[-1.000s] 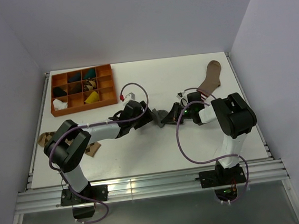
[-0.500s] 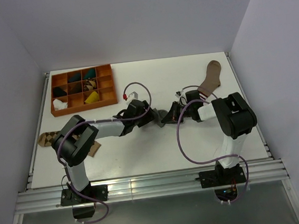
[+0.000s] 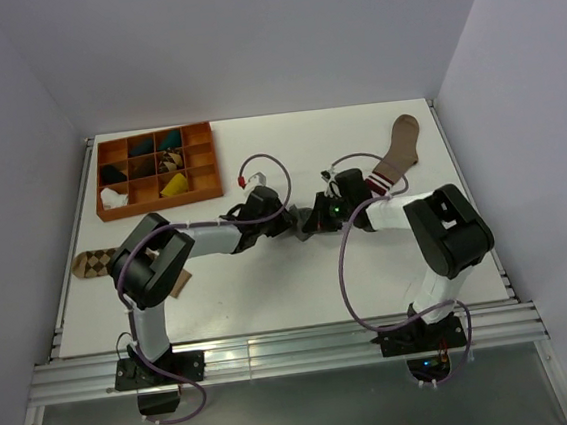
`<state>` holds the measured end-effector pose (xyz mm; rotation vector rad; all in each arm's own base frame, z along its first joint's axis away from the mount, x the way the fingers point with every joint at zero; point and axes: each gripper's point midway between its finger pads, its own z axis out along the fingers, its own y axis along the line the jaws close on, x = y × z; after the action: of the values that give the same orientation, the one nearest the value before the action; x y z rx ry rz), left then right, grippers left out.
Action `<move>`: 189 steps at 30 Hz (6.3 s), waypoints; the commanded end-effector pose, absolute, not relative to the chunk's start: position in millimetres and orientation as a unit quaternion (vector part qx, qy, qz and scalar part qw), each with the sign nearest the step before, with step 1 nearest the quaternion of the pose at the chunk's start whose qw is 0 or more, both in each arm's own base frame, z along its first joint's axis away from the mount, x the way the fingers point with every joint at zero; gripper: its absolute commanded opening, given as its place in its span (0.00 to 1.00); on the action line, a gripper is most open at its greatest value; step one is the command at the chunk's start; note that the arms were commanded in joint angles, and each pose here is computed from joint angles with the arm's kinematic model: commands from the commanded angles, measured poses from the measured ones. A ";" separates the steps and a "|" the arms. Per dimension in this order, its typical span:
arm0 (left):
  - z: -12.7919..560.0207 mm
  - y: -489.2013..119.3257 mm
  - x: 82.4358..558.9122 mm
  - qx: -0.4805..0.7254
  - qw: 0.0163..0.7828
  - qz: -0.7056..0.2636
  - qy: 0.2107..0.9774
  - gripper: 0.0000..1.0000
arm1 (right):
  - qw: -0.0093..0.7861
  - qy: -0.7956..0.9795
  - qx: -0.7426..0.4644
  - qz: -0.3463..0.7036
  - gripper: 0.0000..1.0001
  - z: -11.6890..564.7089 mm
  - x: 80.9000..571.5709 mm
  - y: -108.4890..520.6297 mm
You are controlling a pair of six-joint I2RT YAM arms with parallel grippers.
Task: Roll the socks
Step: Roll the sock at the center of the board.
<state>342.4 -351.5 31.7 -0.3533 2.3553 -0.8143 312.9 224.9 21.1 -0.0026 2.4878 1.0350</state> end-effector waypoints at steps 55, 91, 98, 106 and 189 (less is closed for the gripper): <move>11.3 -343.5 315.8 -0.100 0.265 -0.234 0.930 0.16 | 0.445 0.877 -0.177 0.046 0.14 19.3 299.2 242.7; 51.7 -332.8 323.8 -0.147 0.305 -0.317 0.886 0.74 | 0.173 0.858 -0.016 0.483 0.00 24.2 282.3 234.0; 48.3 -332.7 326.9 -0.152 0.303 -0.310 0.888 0.73 | 0.142 0.869 -0.006 0.474 0.00 18.4 290.9 230.9; 29.1 -331.5 327.0 -0.166 0.279 -0.277 0.904 0.62 | 0.146 0.880 0.000 0.451 0.00 10.3 294.9 224.7; 52.4 -302.7 327.6 -0.165 0.295 -0.214 0.916 0.79 | 0.210 0.874 -0.047 0.435 0.00 45.4 300.9 244.9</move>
<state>328.5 -318.0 39.0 -0.4236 2.4899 -0.5865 308.5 235.6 38.1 -0.1916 2.4014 0.9818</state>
